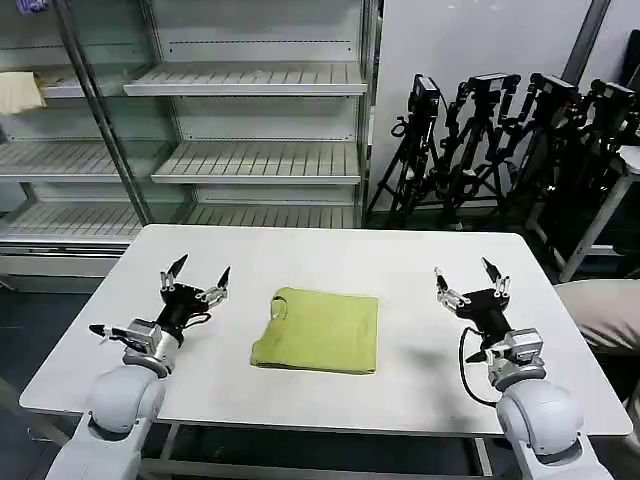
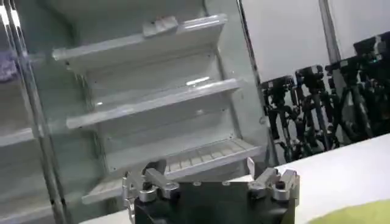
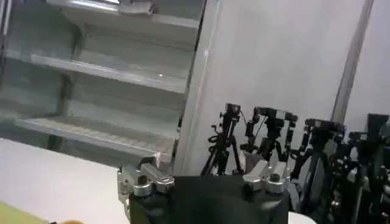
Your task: Fold and organize the clothes.
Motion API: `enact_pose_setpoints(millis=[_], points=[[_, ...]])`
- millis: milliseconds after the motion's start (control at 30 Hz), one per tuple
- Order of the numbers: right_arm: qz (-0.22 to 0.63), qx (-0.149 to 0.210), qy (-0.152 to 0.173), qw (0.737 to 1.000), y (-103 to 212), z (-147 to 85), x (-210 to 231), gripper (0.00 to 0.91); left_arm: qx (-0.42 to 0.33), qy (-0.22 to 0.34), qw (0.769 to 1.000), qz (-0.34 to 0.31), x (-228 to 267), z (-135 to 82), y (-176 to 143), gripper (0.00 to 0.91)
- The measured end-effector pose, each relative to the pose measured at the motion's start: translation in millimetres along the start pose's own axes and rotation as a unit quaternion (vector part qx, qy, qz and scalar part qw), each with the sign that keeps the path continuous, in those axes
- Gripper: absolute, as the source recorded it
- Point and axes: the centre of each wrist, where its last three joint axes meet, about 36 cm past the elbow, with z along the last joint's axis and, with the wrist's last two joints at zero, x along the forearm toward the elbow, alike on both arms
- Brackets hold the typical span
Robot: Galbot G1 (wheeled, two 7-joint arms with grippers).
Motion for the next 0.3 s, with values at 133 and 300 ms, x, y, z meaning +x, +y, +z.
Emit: enact_pose_setpoints(millis=[133,300], points=[[0.0,0.004,-0.002,1.0,4.4,5.0,1.5,0.907,-0.019,-0.011,1.0,0.001,3.7,4.0,4.3,0.907],[0.001,0.017,-0.006,1.0,6.2,8.3,4.7,0.907,-0.043,-0.025,0.999,0.004,6.3,4.7,8.9,0.907]])
